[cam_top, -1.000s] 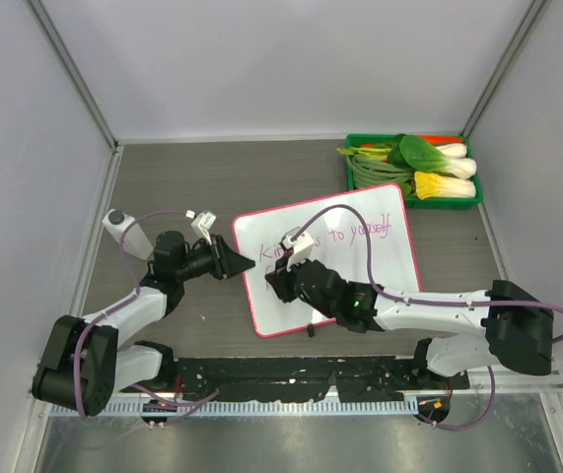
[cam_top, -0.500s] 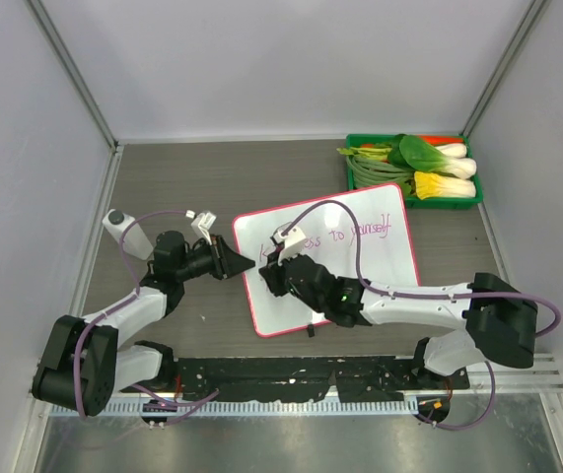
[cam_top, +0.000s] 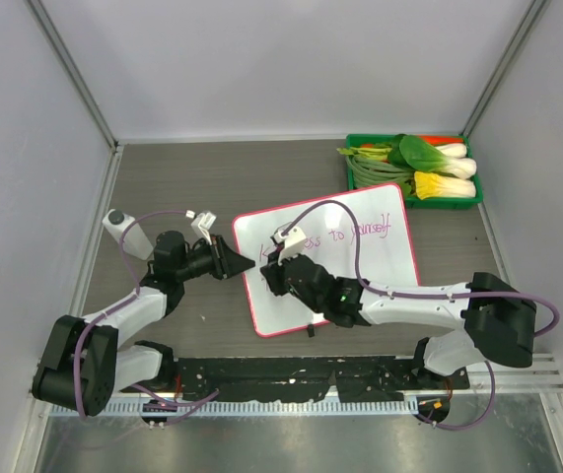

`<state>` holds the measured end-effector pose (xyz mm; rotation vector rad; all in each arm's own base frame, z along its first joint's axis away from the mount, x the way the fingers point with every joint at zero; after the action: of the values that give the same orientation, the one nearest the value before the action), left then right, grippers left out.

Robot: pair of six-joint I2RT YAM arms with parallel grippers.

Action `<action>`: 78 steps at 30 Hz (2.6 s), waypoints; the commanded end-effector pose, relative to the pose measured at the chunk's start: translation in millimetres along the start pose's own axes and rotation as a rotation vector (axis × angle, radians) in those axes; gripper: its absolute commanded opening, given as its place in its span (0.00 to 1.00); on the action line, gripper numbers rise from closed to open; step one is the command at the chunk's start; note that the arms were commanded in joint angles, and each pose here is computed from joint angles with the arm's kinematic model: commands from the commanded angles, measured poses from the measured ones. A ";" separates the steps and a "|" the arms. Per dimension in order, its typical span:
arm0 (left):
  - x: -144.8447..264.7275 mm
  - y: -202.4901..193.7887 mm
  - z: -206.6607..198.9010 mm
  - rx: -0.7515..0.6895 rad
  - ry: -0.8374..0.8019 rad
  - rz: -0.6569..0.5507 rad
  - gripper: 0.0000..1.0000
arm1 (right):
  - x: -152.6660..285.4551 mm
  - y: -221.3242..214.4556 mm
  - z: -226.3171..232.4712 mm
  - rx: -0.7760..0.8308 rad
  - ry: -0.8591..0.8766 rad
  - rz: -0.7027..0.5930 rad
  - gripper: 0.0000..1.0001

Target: Write a sentence on the whiteboard

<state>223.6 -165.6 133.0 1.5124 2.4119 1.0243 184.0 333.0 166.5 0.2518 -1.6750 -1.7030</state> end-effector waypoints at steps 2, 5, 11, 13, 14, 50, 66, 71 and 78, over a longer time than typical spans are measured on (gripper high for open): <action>-2.0 -9.6 6.0 -0.040 0.028 0.042 0.00 | 1.6 15.9 -19.0 0.008 -0.103 -0.040 0.02; -2.2 -9.0 6.1 -0.039 0.027 0.043 0.00 | 2.3 17.5 -20.2 0.018 -0.113 -0.047 0.01; -2.1 -8.2 5.7 -0.042 0.028 0.039 0.00 | 2.8 16.3 -25.2 0.031 -0.147 -0.034 0.01; -2.1 -9.0 5.8 -0.043 0.027 0.041 0.00 | 2.8 15.1 -26.6 0.030 -0.152 -0.031 0.02; -1.8 -9.3 6.3 -0.040 0.029 0.041 0.00 | 3.1 14.9 -27.6 0.033 -0.156 -0.029 0.01; -2.6 -8.2 6.6 -0.041 0.031 0.038 0.00 | 5.6 19.2 -22.8 0.001 -0.101 -0.068 0.01; -2.6 -8.2 6.6 -0.041 0.031 0.038 0.00 | 15.3 -5.6 -28.9 -0.015 -0.087 -0.005 0.01; -3.0 -8.4 7.0 -0.039 0.031 0.041 0.00 | 17.7 -11.5 -29.5 -0.028 -0.076 0.002 0.01; -2.8 -8.6 7.1 -0.037 0.032 0.040 0.00 | 22.5 7.5 -25.6 -0.048 -0.057 -0.048 0.01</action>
<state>223.9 -165.4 132.6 1.5107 2.4160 1.0261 185.4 304.7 165.8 0.2105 -1.6814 -1.7641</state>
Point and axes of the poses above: each gripper's point midway between its finger pads, its own x axis back along the fingers, its own z axis along the line the jaws close on, y = z × x, the point moved 5 cm from there along x, back along the fingers, and after that the axes turned 6 degrees about x, right-handed, at the moved point
